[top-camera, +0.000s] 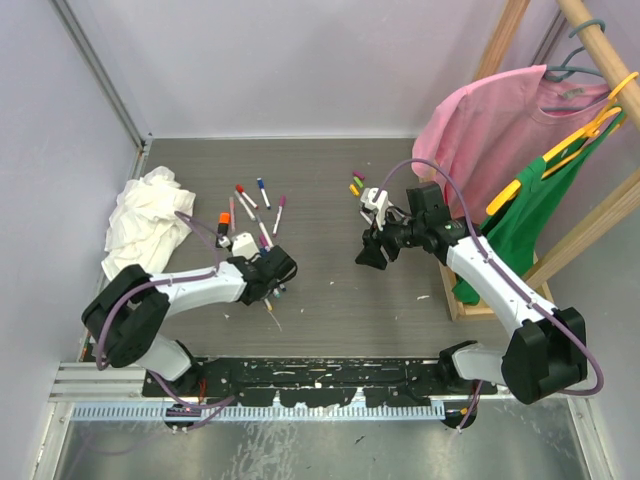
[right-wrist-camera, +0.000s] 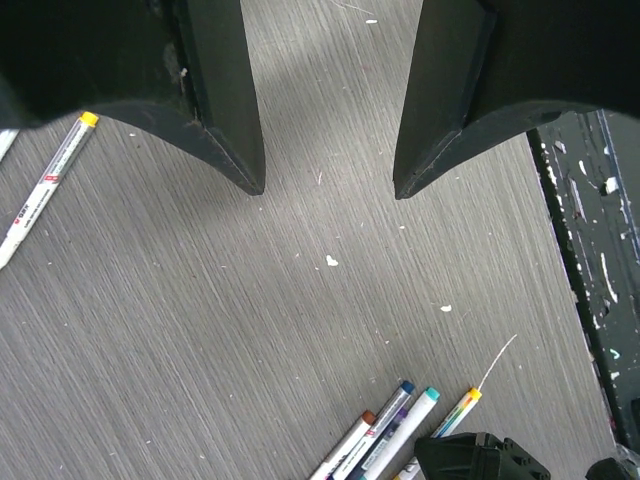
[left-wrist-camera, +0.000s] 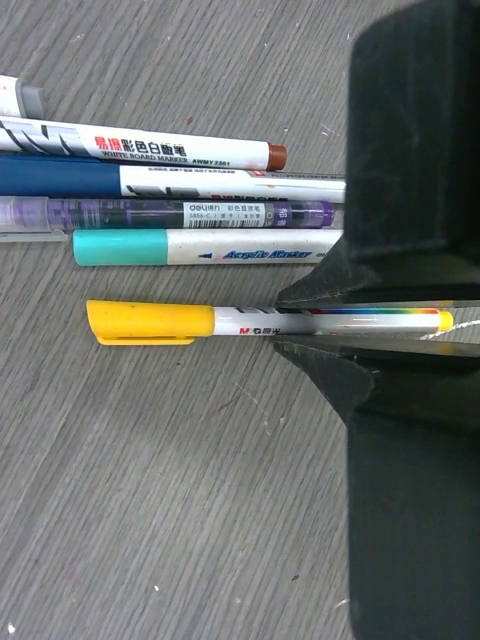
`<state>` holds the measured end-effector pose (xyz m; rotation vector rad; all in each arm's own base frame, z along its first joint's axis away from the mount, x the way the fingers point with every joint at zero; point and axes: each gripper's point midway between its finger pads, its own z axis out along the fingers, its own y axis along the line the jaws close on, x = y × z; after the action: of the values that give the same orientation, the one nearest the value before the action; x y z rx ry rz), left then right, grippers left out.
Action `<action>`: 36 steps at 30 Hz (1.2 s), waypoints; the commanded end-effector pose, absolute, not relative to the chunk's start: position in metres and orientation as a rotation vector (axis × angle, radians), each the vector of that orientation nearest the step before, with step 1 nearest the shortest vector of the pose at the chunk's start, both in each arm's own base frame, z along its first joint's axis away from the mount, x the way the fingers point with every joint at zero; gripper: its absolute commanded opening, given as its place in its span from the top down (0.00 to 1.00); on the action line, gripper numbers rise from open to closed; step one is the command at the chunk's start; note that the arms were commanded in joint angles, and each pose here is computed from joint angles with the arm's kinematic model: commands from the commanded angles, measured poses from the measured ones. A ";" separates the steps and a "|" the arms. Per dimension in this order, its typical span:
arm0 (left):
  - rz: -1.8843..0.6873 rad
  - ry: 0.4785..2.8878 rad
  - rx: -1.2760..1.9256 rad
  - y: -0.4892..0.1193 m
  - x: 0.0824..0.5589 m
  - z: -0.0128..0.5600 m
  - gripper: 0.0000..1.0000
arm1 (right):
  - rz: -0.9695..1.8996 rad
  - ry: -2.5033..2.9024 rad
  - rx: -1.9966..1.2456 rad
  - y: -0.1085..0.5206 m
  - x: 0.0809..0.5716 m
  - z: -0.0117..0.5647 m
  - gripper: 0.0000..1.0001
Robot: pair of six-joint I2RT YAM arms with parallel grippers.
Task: Open the pen caps
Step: Pick up the pen from the center of the board.
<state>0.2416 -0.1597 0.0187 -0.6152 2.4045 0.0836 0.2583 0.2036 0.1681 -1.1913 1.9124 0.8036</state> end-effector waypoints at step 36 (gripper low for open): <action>-1.163 1.657 -0.082 -0.273 0.189 0.213 1.00 | 1.324 1.581 -1.018 0.239 0.221 0.242 0.34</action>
<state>0.1907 -0.2510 0.1415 -0.1274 1.9280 -0.9680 0.2240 0.2348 0.2206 -0.9928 1.6911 1.2755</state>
